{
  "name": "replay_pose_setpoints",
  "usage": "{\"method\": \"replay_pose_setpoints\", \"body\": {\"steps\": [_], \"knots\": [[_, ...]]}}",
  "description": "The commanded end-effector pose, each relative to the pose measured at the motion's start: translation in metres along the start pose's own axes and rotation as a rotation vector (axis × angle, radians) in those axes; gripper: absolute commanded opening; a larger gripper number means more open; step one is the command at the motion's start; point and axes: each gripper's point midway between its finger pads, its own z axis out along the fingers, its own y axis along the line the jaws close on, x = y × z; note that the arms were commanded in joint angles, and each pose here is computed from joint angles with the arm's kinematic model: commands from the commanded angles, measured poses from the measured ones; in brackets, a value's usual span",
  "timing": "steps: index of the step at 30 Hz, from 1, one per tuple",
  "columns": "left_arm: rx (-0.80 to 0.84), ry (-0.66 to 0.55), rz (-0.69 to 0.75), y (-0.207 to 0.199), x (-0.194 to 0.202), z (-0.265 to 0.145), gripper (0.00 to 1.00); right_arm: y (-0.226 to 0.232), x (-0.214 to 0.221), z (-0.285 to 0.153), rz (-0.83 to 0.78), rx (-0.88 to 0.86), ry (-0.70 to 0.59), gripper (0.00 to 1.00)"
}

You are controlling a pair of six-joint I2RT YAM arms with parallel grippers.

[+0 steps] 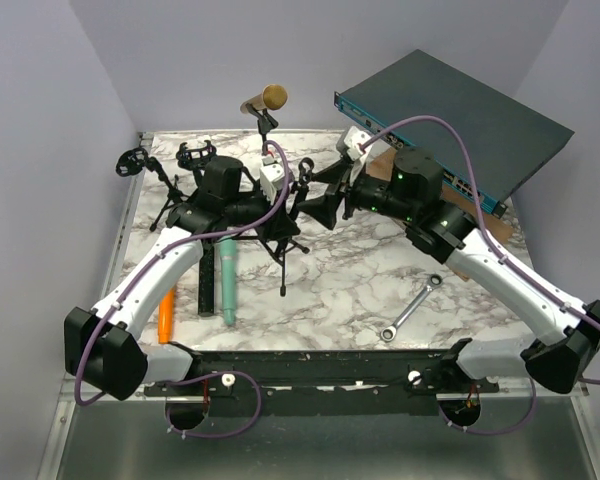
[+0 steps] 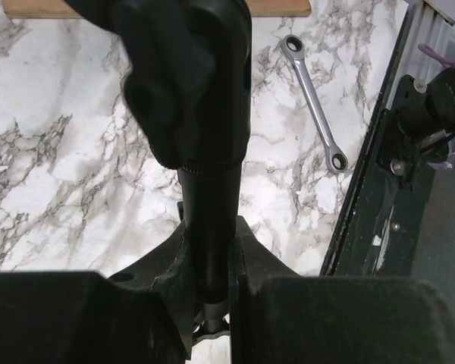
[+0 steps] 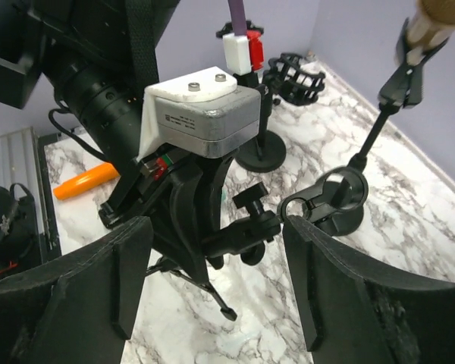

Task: Remove the microphone from the stand

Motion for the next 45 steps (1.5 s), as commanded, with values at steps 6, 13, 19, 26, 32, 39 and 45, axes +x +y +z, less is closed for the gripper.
{"method": "replay_pose_setpoints", "body": {"steps": [6,13,19,26,32,39,45], "knots": [[0.037,-0.121,0.086,-0.007,-0.041,-0.010,0.00,-0.004,-0.003,-0.028,0.009,0.044,-0.029,0.69],[0.210,-0.131,0.105,-0.040,-0.041,-0.017,0.00,0.007,0.028,-0.022,0.044,-0.045,-0.003,0.65],[0.366,-0.123,0.107,-0.067,-0.034,-0.025,0.00,0.016,0.043,-0.015,0.031,-0.121,0.014,0.72],[0.465,-0.095,0.104,-0.082,-0.022,-0.028,0.00,0.025,0.041,-0.011,0.025,-0.187,0.007,0.73],[0.513,-0.077,0.110,-0.092,-0.017,-0.027,0.00,0.032,0.040,-0.006,0.032,-0.247,-0.008,0.67],[0.521,-0.053,0.114,-0.094,-0.013,-0.022,0.00,0.043,0.040,-0.006,0.038,-0.320,-0.015,0.49],[0.525,-0.033,0.109,-0.094,-0.011,-0.018,0.00,0.051,0.043,-0.007,0.050,-0.365,-0.019,0.46]]}}
